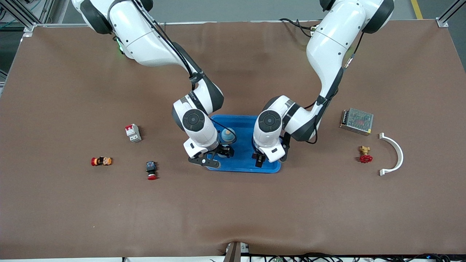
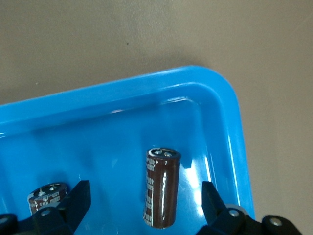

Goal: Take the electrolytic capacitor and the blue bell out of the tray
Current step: 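Close the left gripper on the capacitor while the right gripper grips the bell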

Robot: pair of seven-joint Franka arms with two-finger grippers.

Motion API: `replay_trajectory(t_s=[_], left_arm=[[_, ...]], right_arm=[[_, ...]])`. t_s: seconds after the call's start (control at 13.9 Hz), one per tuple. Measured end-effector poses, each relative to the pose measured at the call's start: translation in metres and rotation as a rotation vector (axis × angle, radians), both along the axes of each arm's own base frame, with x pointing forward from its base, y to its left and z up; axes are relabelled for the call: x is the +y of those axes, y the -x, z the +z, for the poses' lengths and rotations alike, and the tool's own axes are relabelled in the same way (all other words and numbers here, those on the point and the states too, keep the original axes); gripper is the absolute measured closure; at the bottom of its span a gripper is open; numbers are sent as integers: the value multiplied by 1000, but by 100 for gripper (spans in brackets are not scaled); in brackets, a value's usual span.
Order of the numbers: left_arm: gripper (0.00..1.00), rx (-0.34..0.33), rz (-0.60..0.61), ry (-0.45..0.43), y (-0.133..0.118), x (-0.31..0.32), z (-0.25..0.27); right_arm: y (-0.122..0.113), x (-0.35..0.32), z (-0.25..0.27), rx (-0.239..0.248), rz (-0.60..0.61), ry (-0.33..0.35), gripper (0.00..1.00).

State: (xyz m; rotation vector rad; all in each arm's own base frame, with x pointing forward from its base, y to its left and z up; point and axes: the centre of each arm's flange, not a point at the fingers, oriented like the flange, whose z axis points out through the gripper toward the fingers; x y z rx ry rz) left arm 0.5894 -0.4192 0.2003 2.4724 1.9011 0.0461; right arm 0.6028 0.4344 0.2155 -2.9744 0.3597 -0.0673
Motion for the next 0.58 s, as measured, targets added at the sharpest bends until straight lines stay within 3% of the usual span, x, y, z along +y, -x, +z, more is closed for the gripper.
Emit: replay_trajectory(t_s=[0.58], left_arm=[[0,-22,-29,-10,0,-6,-13]], right_arm=[[2,4,-13,-14,5,-4,0]])
